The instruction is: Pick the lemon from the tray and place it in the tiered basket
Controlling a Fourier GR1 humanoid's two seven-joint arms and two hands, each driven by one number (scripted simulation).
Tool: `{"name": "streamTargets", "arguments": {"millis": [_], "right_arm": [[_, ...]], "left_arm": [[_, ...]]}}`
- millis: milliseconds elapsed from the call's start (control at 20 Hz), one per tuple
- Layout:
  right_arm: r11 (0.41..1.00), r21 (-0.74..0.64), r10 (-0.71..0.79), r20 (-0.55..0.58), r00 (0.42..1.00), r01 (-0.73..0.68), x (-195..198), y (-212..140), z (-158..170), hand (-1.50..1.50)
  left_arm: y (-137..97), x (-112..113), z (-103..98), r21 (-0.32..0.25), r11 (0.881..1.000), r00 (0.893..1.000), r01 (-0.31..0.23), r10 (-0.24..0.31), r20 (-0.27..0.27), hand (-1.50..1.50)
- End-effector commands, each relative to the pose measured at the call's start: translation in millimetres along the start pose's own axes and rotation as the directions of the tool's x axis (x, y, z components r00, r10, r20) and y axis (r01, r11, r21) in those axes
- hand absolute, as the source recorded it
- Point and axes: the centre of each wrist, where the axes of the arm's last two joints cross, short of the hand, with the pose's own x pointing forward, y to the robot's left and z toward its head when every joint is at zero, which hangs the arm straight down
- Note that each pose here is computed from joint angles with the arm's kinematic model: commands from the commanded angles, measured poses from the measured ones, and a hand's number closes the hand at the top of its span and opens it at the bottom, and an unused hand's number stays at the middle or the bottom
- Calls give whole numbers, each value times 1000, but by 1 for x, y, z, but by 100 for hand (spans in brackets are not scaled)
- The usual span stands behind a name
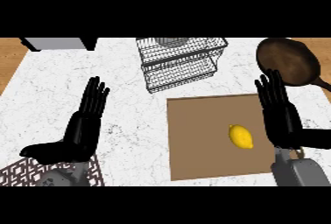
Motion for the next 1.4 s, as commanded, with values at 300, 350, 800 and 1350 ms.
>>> {"name": "streamTargets", "arguments": {"millis": [300,350,800,1350], "right_arm": [[811,-11,-583,58,810,584,-7,3,-22,150],[877,477,111,-71,991,-64,54,-44,-63,150],[452,802,-245,-309,919,390,43,-86,-63,-150],[93,943,277,285,918,-321,253,-76,-111,-150]], "left_arm": [[24,-6,-5,20,982,982,189,-189,-24,0],[11,-12,-10,-28,970,969,242,-243,-46,0],[8,-10,-12,-31,958,957,284,-286,-55,0],[8,-11,-18,2,959,954,285,-283,-96,0]]}}
